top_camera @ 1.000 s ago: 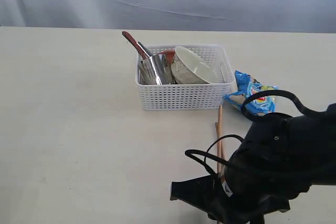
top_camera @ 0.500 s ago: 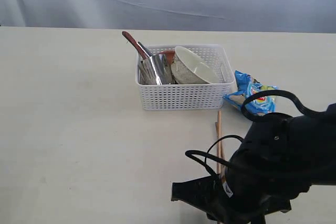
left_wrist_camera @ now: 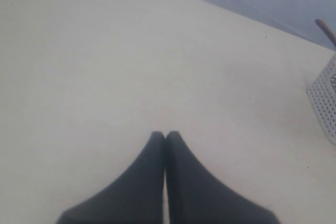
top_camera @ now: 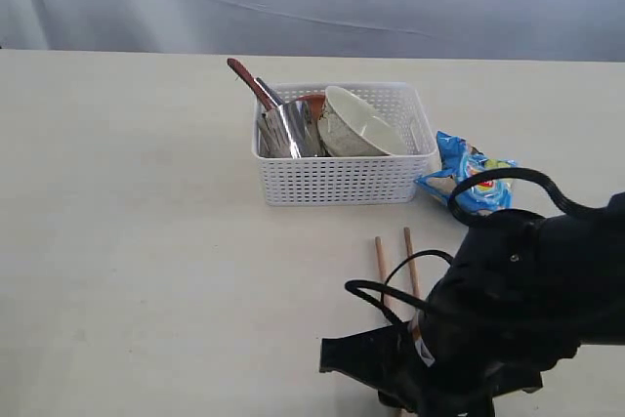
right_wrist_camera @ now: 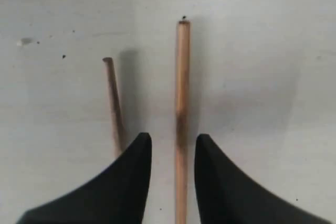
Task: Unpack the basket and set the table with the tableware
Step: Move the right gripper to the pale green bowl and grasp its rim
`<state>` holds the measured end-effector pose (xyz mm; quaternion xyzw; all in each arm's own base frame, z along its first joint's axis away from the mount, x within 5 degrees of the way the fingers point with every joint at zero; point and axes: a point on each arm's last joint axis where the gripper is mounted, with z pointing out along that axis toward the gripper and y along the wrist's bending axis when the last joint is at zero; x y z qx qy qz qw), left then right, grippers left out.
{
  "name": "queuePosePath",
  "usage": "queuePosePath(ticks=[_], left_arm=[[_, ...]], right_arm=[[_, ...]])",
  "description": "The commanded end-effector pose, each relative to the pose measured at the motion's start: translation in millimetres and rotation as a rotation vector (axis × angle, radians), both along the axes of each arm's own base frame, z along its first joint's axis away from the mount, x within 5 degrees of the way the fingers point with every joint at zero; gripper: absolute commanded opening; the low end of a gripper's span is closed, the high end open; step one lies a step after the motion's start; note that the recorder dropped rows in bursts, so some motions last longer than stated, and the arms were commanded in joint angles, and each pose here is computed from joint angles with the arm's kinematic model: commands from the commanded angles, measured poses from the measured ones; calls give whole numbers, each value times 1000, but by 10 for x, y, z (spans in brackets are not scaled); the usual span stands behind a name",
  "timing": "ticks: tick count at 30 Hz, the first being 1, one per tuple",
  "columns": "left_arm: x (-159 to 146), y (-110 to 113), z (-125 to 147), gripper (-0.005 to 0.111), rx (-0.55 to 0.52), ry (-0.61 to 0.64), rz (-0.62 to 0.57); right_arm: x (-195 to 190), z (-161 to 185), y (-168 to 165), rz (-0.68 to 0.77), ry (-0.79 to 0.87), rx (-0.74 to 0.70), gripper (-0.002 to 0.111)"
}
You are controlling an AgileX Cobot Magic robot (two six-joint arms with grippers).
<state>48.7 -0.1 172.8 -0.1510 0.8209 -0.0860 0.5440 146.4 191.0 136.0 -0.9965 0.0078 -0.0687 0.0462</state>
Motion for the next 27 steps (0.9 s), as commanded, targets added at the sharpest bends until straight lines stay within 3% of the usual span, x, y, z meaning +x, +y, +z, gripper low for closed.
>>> queuePosePath(ticks=[1,8,14,18,22,24,27], left_arm=[[1,-4,-15,0,-5,-1,-5],[1,-4,-15,0,-5,-1,-5],[1,-4,-15,0,-5,-1,-5],[1,-4,-15,0,-5,-1,-5],[1,-4,-15,0,-5,-1,-5],[1,-4,-15,0,-5,-1,-5],[1,-4,-15,0,-5,-1,-5]], right_arm=[[67,140,13,-98,-44,32,29],[351,446,-35,-479,-149,64,29],[877,819,-348,-921,-328,219,29],[1284,1075,-708,-1310,-336,467,29],[1626,1354,-1014,-1819,-178,941,29],[1726,1479,-1139,-1979,-84,1087,29],[1798,1601,-1260,-2083,35,1144,29]])
